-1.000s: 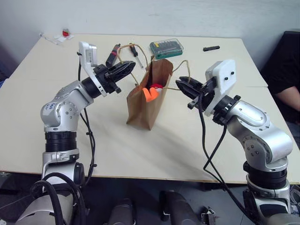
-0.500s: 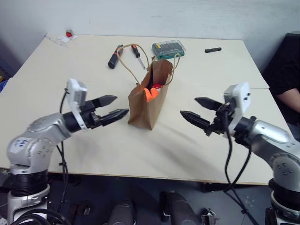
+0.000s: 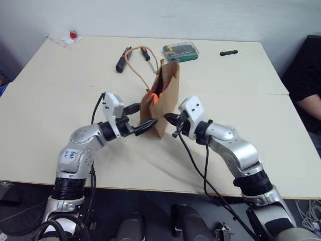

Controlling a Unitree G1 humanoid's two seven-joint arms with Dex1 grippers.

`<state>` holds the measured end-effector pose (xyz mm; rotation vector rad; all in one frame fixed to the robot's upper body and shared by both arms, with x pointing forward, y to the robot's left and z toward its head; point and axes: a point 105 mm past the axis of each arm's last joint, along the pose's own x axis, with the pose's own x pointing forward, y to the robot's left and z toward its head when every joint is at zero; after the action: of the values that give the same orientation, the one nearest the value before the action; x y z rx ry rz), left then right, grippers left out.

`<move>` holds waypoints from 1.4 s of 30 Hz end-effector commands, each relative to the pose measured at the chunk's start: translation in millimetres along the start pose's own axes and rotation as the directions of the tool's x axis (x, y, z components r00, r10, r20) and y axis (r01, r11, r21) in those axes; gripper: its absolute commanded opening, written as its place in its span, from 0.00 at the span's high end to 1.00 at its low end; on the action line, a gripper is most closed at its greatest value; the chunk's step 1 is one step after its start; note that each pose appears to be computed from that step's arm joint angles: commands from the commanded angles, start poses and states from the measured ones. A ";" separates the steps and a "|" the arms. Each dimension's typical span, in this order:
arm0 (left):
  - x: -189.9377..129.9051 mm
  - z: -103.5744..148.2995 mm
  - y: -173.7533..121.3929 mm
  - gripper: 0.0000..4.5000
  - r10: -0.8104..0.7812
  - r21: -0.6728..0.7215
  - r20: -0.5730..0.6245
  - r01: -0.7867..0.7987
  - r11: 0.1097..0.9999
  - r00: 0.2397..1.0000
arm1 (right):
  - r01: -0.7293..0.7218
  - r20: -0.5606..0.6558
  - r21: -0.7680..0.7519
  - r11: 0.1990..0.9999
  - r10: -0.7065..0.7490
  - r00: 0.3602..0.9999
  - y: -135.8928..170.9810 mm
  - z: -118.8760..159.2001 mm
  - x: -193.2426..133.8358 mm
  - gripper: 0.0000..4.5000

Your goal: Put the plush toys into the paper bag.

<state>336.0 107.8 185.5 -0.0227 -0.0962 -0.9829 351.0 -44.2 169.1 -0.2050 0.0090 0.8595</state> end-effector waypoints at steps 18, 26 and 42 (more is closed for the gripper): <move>24.1 8.5 34.1 0.60 0.156 0.032 0.058 -0.158 0.987 0.986 | -0.033 0.085 -0.042 0.999 0.036 0.996 9.2 14.2 -5.0 1.00; 24.0 27.2 14.0 0.99 -0.154 0.035 0.060 0.152 0.988 0.986 | -0.131 0.060 -0.053 0.990 0.134 0.989 12.4 28.4 -97.2 1.00; 52.9 -13.2 -29.0 1.00 -0.690 0.015 -0.208 0.708 0.707 0.693 | 0.194 -0.146 -0.030 0.980 -0.197 0.970 -14.6 23.9 -245.4 0.00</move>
<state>340.5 46.0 173.6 0.1594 0.0372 -1.7365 202.4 -234.2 210.3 -0.2504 0.1563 0.6589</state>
